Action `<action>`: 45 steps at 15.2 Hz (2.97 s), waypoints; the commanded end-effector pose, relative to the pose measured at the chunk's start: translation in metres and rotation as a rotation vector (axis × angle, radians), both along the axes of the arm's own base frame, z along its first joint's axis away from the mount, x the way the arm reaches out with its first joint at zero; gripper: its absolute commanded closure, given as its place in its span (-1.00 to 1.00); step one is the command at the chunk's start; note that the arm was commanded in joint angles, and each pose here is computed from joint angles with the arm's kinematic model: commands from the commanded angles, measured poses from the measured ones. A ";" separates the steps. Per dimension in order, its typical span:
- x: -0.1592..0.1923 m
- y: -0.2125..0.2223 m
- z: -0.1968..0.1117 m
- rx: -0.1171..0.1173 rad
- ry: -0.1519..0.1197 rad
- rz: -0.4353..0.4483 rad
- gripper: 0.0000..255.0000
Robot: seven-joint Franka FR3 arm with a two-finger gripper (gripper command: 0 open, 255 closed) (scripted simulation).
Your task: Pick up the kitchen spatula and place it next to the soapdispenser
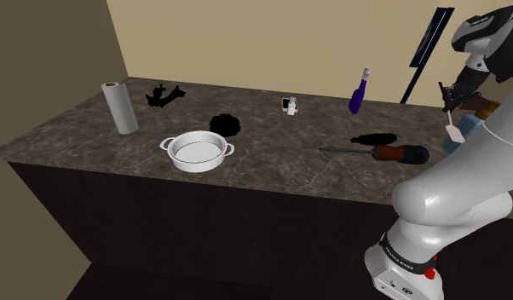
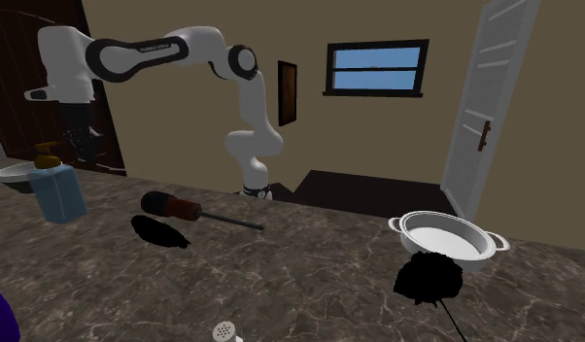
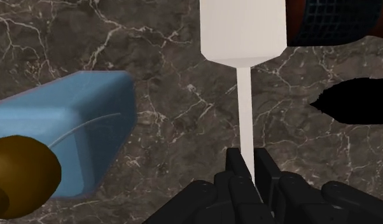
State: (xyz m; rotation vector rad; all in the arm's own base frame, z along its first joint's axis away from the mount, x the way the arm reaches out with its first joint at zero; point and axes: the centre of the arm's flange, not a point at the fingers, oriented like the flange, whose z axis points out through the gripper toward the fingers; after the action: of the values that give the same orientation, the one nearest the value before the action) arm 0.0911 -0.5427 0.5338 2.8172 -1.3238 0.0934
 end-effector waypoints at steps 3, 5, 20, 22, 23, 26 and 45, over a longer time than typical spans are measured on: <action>-0.001 0.000 -0.021 0.000 0.000 0.000 1.00; -0.001 0.000 -0.031 0.000 0.000 0.000 1.00; -0.001 0.000 -0.111 0.000 0.000 0.000 1.00; -0.001 0.000 -0.121 0.000 0.000 0.000 1.00; -0.001 0.000 -0.126 0.000 0.000 0.000 1.00; -0.001 0.000 -0.142 0.000 0.000 0.000 1.00; -0.001 0.000 -0.183 0.000 0.000 0.000 -1.00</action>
State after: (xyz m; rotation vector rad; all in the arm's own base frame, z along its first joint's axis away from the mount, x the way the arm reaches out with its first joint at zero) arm 0.0905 -0.5428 0.3506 2.8169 -1.3237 0.0938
